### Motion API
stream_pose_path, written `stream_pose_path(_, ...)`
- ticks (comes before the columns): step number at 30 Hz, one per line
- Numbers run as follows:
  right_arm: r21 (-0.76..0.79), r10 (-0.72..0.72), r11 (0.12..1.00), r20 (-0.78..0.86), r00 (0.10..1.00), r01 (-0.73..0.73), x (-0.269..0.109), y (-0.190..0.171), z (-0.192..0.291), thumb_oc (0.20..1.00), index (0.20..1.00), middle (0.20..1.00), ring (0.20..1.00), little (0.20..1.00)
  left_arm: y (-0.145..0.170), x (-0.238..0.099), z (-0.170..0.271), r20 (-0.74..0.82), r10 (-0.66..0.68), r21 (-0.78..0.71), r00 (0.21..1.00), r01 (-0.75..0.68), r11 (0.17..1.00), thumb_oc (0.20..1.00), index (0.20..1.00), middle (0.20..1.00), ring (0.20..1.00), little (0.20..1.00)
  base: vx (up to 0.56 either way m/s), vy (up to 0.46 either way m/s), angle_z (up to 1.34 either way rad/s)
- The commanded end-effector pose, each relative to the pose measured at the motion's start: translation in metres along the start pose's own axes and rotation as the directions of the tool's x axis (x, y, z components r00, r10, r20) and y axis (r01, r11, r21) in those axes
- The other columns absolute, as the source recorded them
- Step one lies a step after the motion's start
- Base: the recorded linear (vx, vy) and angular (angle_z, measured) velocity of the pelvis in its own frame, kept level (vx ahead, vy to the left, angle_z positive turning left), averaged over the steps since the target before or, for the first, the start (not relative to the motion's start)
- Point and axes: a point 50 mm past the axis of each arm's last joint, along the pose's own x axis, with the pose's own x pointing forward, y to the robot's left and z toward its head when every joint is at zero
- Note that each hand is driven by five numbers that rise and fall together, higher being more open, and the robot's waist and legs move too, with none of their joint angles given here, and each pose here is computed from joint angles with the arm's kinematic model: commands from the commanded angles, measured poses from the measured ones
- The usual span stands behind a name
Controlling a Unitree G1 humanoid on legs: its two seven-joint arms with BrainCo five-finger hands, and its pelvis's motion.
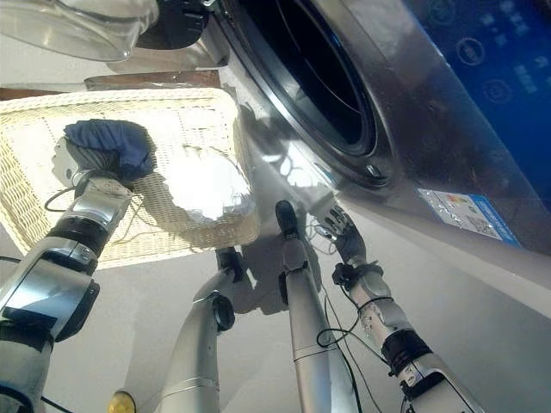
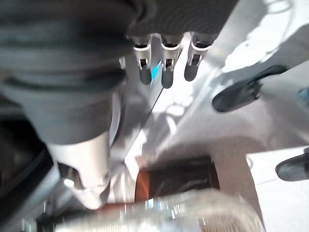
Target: Put the clothes into the washing machine.
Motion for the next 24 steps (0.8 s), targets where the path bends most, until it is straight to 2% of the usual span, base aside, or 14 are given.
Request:
stream_pose_path(1,-0.114,0.091,0.991,0.135,0.987,-0.076,-0.003,0.021,0.018,1.000,1.000,1.000,1.000,1.000,0.003,-0.005,0.022,0.142,0.068,-0.066,0.988,-0.059,0.996,0.200,0.200,0.200,0.200,0.200,-0.06,-0.070,0.17)
stream_pose_path(7,-0.323,0.176,0.941,0.215,0.961,-0.100,0.005,0.040,0.040,1.000,1.000,1.000,1.000,1.000,-0.008,-0.026,0.003,0.170,-0.007,-0.110,0.985,0.026,0.994,0.200,0.200,0.200,0.200,0.200,-0.10,-0.112,0.18)
stream_pose_path(9,-0.380,0.204,0.919,0.226,0.953,-0.107,0.009,0.045,0.047,1.000,1.000,1.000,1.000,1.000,-0.014,-0.033,-0.001,0.188,-0.075,-0.130,0.979,0.100,0.986,0.200,0.200,0.200,0.200,0.200,-0.09,-0.109,0.26)
stream_pose_path(12,-0.472,0.276,0.868,0.197,0.941,-0.155,0.018,0.054,0.059,1.000,1.000,1.000,1.000,1.000,-0.026,-0.051,-0.001,0.285,-0.288,-0.166,0.914,0.344,0.924,0.200,0.200,0.200,0.200,0.200,-0.11,-0.109,0.31)
stream_pose_path(13,-0.477,0.281,0.864,0.191,0.941,-0.161,0.019,0.054,0.059,1.000,1.000,1.000,1.000,1.000,-0.027,-0.053,0.000,0.293,-0.307,-0.166,0.906,0.364,0.916,0.200,0.200,0.200,0.200,0.200,-0.11,-0.085,0.35)
stream_pose_path(14,-0.501,0.316,0.843,0.164,0.934,-0.197,0.022,0.058,0.062,1.000,1.000,1.000,1.000,1.000,-0.031,-0.061,0.005,0.340,-0.404,-0.183,0.849,0.481,0.857,0.200,0.200,0.200,0.200,0.200,-0.08,-0.059,0.29)
stream_pose_path(15,-0.508,0.322,0.837,0.155,0.934,-0.204,0.023,0.059,0.063,1.000,1.000,1.000,1.000,1.000,-0.033,-0.065,0.007,0.357,-0.435,-0.181,0.827,0.518,0.836,0.200,0.200,0.200,0.200,0.200,-0.11,-0.077,0.31)
stream_pose_path(17,-0.553,0.362,0.797,0.117,0.925,-0.243,0.027,0.062,0.067,1.000,1.000,1.000,1.000,1.000,-0.036,-0.079,0.020,0.442,-0.559,-0.176,0.702,0.679,0.713,0.200,0.200,0.200,0.200,0.200,-0.07,-0.047,0.22)
stream_pose_path(18,-0.553,0.363,0.797,0.117,0.924,-0.243,0.027,0.062,0.067,1.000,1.000,1.000,1.000,1.000,-0.036,-0.078,0.020,0.442,-0.559,-0.176,0.701,0.679,0.713,0.200,0.200,0.200,0.200,0.200,-0.05,-0.028,0.18)
stream_pose_path(19,-0.577,0.376,0.774,0.090,0.922,-0.260,0.029,0.062,0.069,1.000,1.000,1.000,1.000,1.000,-0.038,-0.091,0.033,0.505,-0.635,-0.143,0.584,0.783,0.606,0.200,0.200,0.200,0.200,0.200,-0.04,-0.016,0.14)
stream_pose_path(20,-0.584,0.380,0.768,0.088,0.921,-0.261,0.029,0.063,0.071,1.000,1.000,1.000,1.000,1.000,-0.037,-0.094,0.037,0.521,-0.642,-0.137,0.563,0.798,0.587,0.200,0.200,0.200,0.200,0.200,-0.05,-0.023,0.20)
stream_pose_path(23,-0.597,0.394,0.752,0.065,0.917,-0.280,0.031,0.066,0.072,1.000,1.000,1.000,1.000,1.000,-0.039,-0.119,0.057,0.606,-0.714,-0.049,0.351,0.912,0.406,0.200,0.200,0.200,0.200,0.200,-0.05,-0.002,0.15)
stream_pose_path(24,-0.598,0.394,0.751,0.063,0.917,-0.282,0.031,0.066,0.072,1.000,1.000,1.000,1.000,1.000,-0.039,-0.120,0.058,0.608,-0.716,-0.044,0.343,0.915,0.401,0.200,0.200,0.200,0.200,0.200,-0.02,0.006,0.09)
